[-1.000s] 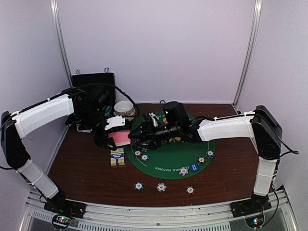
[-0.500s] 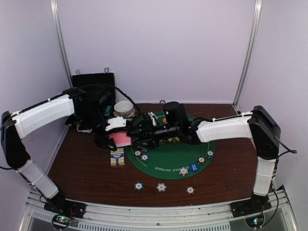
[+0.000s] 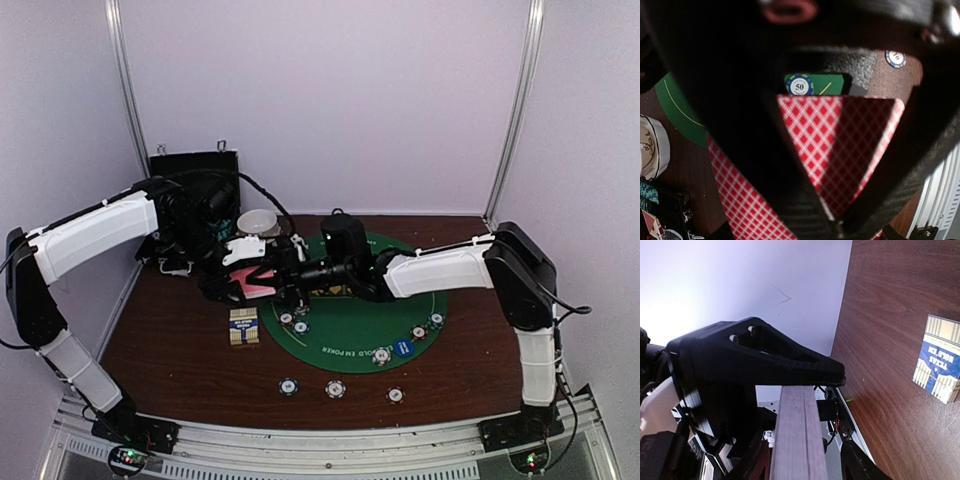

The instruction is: Distribute texas hold em gaming equipment

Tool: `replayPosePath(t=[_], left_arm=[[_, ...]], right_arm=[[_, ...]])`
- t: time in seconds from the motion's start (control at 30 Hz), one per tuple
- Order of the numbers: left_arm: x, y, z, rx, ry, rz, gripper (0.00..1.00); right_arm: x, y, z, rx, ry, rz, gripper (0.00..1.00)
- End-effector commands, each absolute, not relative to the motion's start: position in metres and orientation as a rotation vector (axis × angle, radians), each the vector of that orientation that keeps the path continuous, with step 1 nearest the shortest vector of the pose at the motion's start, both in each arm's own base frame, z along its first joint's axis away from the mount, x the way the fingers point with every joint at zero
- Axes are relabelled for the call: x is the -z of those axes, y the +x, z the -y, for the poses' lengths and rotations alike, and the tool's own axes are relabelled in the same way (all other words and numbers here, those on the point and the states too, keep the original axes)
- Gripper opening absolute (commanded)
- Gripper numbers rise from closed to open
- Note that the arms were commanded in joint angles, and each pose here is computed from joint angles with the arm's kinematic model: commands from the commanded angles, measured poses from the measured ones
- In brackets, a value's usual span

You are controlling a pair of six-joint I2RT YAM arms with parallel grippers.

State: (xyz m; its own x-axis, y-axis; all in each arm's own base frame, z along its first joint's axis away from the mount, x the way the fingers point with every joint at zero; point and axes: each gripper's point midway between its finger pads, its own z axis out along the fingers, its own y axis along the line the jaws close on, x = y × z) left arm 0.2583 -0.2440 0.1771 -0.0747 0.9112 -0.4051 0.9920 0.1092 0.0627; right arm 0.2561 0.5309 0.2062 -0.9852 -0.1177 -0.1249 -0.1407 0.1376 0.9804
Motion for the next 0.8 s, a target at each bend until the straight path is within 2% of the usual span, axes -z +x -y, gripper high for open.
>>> replayPosePath(t=[0.0,0.07,0.13,0.2,0.23,0.33,0.4,0.77], left_arm=[[-0.185,0.269,0.253,0.301,1.857,-2.003,0.00],[-0.185,0.272,0.253,0.285,1.851,-2.001,0.00],[-0.184,0.273,0.253,0.281,1.843,-2.006,0.13],[-0.185,0.274,0.254,0.285,1.821,-2.013,0.50],[-0.186,0.274,0.254,0.286,1.809,-2.009,0.63],[-0.191,0.273,0.257,0.303,1.780,-1.966,0.95],[-0.195,0.272,0.260,0.324,1.765,-1.954,0.98],[-0.195,0.263,0.273,0.459,1.758,-1.925,0.97]], right_arm=[[-0.226,0.253,-0.544,-2.169,-0.290,-2.269,0.41],[-0.225,0.254,-0.544,-2.178,-0.282,-2.267,0.29],[-0.223,0.254,-0.543,-2.179,-0.275,-2.272,0.21],[-0.223,0.255,-0.541,-2.179,-0.269,-2.268,0.14],[-0.224,0.255,-0.541,-2.182,-0.267,-2.264,0.09],[-0.227,0.257,-0.539,-2.196,-0.260,-2.251,0.06],[-0.230,0.257,-0.538,-2.221,-0.257,-2.231,0.06],[-0.238,0.255,-0.537,-2.295,-0.232,-2.194,0.04]])
